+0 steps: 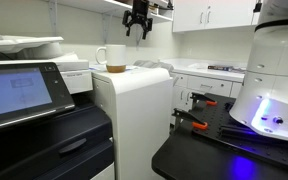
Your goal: Pick up the marker and put it in the cup
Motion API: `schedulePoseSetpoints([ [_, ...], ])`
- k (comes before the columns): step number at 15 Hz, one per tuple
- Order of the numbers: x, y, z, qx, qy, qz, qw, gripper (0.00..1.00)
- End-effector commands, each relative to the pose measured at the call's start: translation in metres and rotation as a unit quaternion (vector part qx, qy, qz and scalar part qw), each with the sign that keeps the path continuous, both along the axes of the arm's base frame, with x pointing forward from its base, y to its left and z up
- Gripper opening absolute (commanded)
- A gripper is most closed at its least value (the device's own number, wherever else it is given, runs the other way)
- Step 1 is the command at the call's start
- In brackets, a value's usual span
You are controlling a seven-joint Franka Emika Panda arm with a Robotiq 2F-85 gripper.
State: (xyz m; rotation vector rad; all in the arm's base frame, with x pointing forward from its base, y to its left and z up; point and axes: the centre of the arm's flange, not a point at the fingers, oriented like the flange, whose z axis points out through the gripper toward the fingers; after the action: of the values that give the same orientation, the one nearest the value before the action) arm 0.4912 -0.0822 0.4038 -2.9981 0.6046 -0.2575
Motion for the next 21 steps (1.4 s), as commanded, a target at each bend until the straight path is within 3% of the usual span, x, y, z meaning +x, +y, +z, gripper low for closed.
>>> schedulePoseSetpoints([
  [1,0.049,-0.003,-0.016,0.021,-0.017,-0.097,0.9949,1.0],
  [6,0.102,-0.006,-0.052,0.032,-0.03,-0.229,0.9724,1.0],
  [11,0.135,-0.001,-0.083,0.04,-0.028,-0.359,0.932,1.0],
  [16,0.142,0.008,-0.101,0.043,-0.025,-0.485,0.873,0.97],
  [21,0.144,0.008,-0.115,0.028,-0.023,-0.6,0.7991,0.92],
])
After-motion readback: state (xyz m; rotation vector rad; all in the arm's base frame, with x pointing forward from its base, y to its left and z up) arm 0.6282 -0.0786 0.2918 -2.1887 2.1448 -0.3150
